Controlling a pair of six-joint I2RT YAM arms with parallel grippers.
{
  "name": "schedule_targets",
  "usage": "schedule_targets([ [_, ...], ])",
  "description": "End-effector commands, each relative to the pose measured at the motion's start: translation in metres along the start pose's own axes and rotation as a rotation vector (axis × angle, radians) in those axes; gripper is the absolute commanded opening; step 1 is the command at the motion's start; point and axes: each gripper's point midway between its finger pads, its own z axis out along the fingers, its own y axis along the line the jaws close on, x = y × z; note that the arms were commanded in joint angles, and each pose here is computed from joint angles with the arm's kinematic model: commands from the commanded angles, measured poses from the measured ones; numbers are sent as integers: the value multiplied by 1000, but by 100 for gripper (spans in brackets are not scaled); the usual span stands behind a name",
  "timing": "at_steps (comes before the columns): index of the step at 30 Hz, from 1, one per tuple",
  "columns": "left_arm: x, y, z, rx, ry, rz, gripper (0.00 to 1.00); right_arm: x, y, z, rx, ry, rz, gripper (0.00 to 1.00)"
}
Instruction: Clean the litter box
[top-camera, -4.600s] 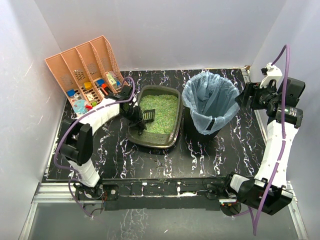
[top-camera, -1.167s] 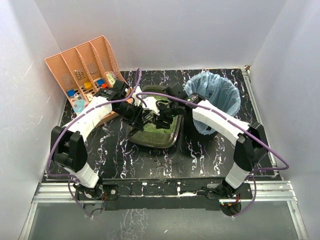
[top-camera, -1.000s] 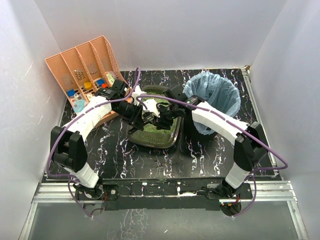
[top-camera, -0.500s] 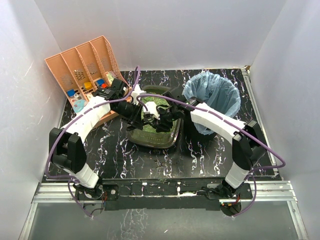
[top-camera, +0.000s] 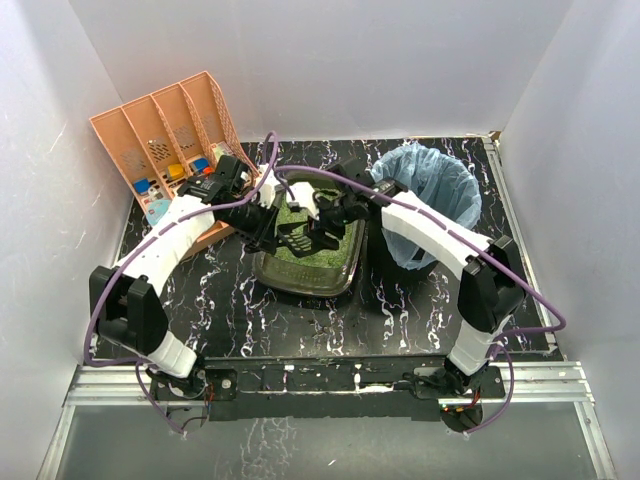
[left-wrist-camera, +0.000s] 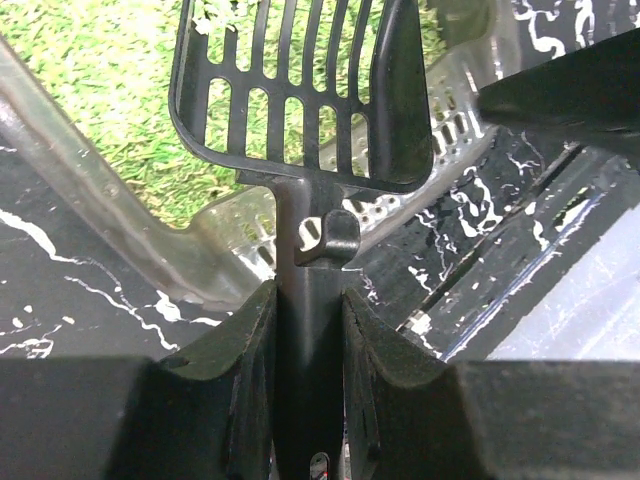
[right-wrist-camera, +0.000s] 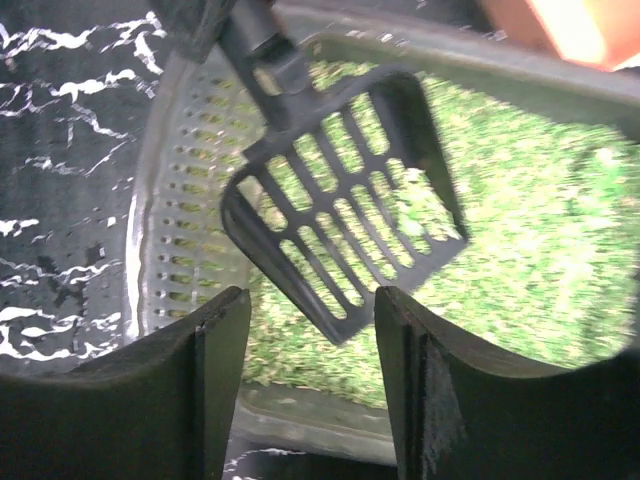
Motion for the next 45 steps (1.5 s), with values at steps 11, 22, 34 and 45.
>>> schedule_targets([
  [11, -18, 21, 10, -90, 43, -185, 0, -68, -49, -102, 273, -141, -38, 62],
  [22, -33, 43, 36, -131, 177, -286, 0, -70, -52, -177, 386, -233, 9, 62],
  [34, -51, 63, 40, -211, 174, -286, 0, -47, -51, -170, 369, -232, 56, 62],
  [45, -58, 80, 53, -248, 181, -295, 0, -37, -45, -166, 374, -229, 60, 62],
])
